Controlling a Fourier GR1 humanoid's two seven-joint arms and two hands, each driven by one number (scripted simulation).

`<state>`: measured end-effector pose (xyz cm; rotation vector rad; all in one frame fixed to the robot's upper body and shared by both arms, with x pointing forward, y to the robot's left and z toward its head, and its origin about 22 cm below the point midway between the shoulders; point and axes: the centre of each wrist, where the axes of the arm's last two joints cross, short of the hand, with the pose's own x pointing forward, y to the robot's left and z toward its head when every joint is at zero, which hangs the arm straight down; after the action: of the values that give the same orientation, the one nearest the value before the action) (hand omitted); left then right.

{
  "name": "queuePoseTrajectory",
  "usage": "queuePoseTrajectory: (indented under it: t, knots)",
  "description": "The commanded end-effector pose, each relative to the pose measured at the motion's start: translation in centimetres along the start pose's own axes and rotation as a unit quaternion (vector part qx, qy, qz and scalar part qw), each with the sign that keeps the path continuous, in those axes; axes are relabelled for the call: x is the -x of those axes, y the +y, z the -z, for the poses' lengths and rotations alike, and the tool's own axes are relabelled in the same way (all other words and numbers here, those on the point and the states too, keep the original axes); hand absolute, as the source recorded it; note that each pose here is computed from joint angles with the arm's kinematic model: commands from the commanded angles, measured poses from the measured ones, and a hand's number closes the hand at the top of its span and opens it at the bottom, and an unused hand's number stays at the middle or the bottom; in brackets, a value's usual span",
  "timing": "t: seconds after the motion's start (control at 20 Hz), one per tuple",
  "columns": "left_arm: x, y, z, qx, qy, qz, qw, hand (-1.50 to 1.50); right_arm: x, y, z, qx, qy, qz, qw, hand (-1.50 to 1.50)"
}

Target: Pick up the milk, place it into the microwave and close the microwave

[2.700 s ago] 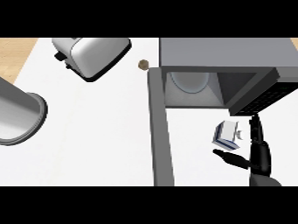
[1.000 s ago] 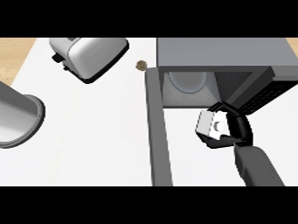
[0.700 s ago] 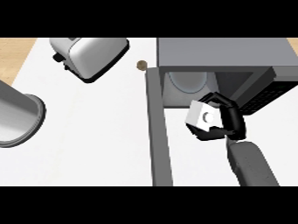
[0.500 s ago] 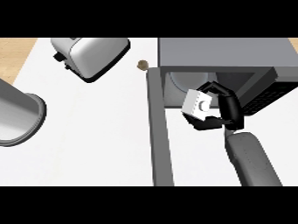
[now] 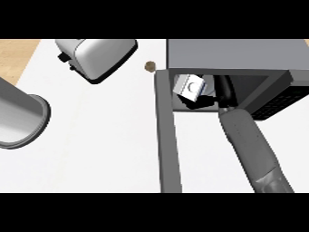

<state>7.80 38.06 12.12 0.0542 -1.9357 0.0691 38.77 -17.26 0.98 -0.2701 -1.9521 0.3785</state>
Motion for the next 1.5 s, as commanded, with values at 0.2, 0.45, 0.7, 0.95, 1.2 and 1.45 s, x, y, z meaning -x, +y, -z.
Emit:
queuePoseTrajectory:
  t: [0.2,0.45,0.7,0.95,1.2,1.45]
  knots:
    - [-0.4,-0.7,1.5,0.019,0.000,0.001,0.9998,-1.50,-0.1,-1.1,4.5,0.026,0.023,-0.080,0.996,1.50]
    - [0.8,-0.8,1.4,0.010,-0.009,-0.002,0.9999,-1.50,0.3,-0.7,4.7,0.053,0.027,-0.100,0.993,1.50]
    - [1.7,-0.4,2.1,0.027,0.000,-0.012,0.9996,-1.50,-0.5,-2.5,6.4,0.104,0.014,-0.162,0.981,1.50]
    - [2.0,-0.9,1.7,0.036,-0.006,-0.010,0.9993,-1.50,0.1,-5.7,6.6,0.125,-0.008,-0.232,0.965,1.50]
    - [2.6,-1.0,2.7,0.048,-0.005,-0.025,0.9985,-1.50,0.8,-6.4,6.1,0.121,-0.010,-0.301,0.946,1.50]
    - [2.7,-0.5,3.0,0.046,0.002,-0.016,0.9988,-1.50,2.8,-8.5,4.2,0.184,0.062,-0.340,0.920,-1.50]
